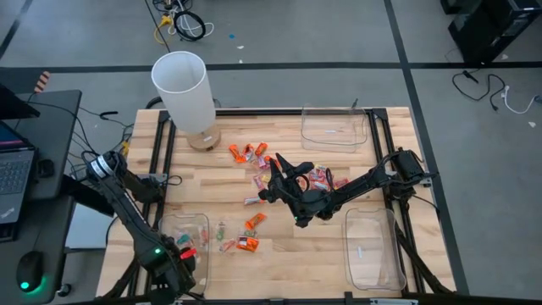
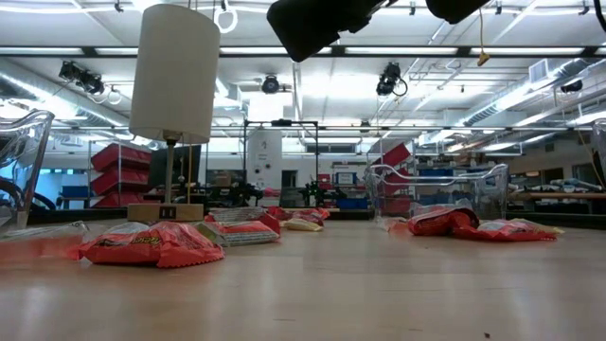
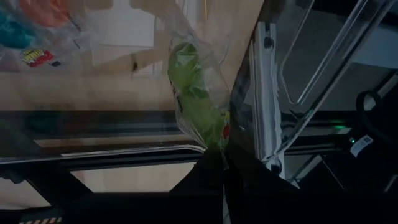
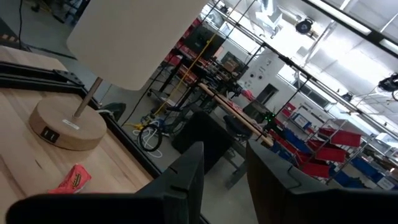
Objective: Sort candy
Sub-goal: Put the green gummy into the bottom left transparent bin
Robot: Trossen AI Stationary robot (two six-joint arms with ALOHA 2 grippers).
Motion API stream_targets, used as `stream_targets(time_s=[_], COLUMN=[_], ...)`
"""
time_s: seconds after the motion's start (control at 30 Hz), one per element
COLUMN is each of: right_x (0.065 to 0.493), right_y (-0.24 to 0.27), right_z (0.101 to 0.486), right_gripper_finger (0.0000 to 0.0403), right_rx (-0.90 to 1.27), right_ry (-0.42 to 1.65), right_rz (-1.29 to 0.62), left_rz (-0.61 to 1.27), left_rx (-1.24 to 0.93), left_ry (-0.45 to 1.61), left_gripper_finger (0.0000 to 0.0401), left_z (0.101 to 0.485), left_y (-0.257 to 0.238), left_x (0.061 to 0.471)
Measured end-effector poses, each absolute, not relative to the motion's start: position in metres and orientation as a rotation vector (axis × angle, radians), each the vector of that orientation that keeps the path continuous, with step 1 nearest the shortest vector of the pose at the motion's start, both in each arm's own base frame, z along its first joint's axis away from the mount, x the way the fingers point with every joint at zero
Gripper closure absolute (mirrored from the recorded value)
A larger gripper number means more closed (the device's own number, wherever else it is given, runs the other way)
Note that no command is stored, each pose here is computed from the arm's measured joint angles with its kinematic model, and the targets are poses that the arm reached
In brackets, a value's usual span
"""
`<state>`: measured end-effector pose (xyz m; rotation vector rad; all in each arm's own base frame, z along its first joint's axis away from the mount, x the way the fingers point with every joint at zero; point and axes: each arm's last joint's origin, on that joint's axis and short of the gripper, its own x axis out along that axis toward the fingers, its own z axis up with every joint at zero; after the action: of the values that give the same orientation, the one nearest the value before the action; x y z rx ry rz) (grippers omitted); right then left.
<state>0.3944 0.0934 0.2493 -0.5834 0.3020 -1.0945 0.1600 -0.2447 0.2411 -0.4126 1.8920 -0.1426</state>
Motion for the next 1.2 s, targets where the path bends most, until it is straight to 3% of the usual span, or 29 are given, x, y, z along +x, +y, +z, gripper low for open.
stream_targets(time_s=[0.23, 0.93, 1.07, 1.2], right_x=[0.394, 0.395, 0.394, 0.393], right_y=[0.093, 0.094, 0.095, 0.099], right_z=[0.249, 0.25, 0.251, 0.253], right_gripper_finger=[0.0296, 0.0297, 0.0297, 0.0297], right_rx=[-0.584, -0.588, -0.573, -0.565], right_ry=[0.301, 0.292, 0.276, 0.241], right_rz=[-1.093, -1.08, -1.08, -1.05], left_rz=[-0.05, -0.02, -0.074, -0.133], left_rx=[-0.408, -0.384, -0.357, -0.184], left_ry=[1.907, 1.935, 1.855, 1.684], left_gripper_finger=[0.0396, 0.0359, 0.0359, 0.0359], left_z=[0.24, 0.241, 0.252, 0.273], left_y=[-0.24, -0.234, -0.234, -0.23], left_x=[0.158, 0.159, 0.167, 0.178])
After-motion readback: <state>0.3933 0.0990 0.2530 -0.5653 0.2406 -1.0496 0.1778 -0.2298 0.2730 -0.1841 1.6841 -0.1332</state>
